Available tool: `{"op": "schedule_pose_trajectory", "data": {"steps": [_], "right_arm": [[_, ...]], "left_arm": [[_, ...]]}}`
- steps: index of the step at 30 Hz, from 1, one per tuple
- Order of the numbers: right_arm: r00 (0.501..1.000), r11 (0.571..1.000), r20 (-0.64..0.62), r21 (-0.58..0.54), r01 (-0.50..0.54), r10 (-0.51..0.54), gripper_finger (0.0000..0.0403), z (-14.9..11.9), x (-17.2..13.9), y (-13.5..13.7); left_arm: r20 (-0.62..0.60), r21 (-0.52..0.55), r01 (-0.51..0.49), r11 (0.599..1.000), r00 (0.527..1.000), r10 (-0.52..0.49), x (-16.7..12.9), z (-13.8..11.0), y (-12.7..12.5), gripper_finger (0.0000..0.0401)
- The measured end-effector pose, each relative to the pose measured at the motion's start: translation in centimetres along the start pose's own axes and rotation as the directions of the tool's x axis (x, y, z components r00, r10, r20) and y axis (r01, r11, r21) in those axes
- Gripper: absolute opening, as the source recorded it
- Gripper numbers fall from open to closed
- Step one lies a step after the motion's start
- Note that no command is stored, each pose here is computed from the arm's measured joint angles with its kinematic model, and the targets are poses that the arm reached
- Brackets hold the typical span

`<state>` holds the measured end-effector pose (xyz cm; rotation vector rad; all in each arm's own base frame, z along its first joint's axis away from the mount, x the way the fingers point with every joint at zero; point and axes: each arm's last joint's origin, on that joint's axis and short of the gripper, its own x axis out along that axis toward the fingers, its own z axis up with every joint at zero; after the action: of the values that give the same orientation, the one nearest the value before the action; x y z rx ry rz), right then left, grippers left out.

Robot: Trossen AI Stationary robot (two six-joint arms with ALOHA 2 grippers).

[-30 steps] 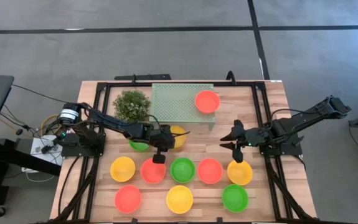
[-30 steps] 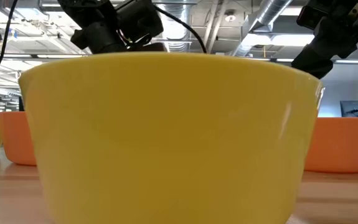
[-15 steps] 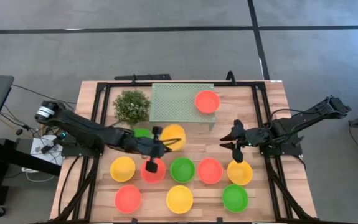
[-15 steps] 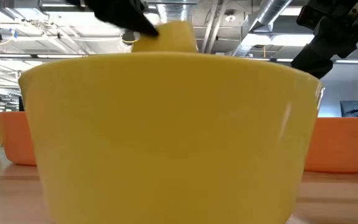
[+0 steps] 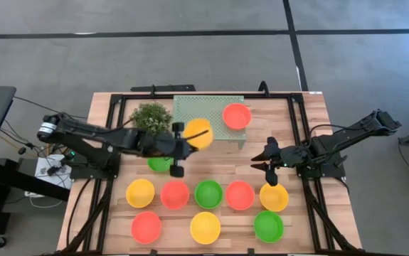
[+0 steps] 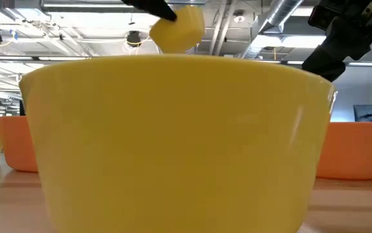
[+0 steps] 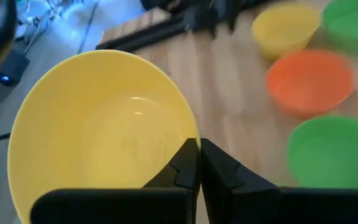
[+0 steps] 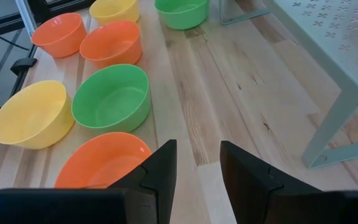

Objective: Pick & Place Mini bowls
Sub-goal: Put the yellow bowl on the shelf

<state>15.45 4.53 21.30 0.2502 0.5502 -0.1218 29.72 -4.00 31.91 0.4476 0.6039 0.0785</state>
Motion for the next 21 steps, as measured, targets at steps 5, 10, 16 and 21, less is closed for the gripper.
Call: {"op": "schedule_pose_trajectory", "data": {"steps": [5, 10, 16, 21], "right_arm": [[1.000, 1.000, 0.000, 0.000, 0.000, 0.000, 0.0118, 0.0, 0.0, 0.0], [1.000, 1.000, -0.001, 0.000, 0.001, -0.001, 0.0118, 0.0, 0.0, 0.0], [1.000, 1.000, -0.001, -0.001, 0.001, -0.001, 0.0118, 0.0, 0.0, 0.0], [1.000, 1.000, -0.002, -0.001, 0.001, -0.001, 0.0118, 0.0, 0.0, 0.0]], "left_arm": [[-0.010, -0.011, 0.051, 0.999, 0.999, -0.051, 1.8, -0.2, 3.0, 0.0008], [-0.096, -0.072, -0.018, 0.997, 0.995, 0.011, 3.9, -2.2, 6.2, 0.0009], [-0.148, -0.125, 0.020, 0.992, 0.988, -0.038, 6.7, -4.2, 7.9, 0.0009], [-0.189, -0.135, 0.013, 0.991, 0.981, -0.039, 8.1, -5.2, 8.1, 0.0009]]}}
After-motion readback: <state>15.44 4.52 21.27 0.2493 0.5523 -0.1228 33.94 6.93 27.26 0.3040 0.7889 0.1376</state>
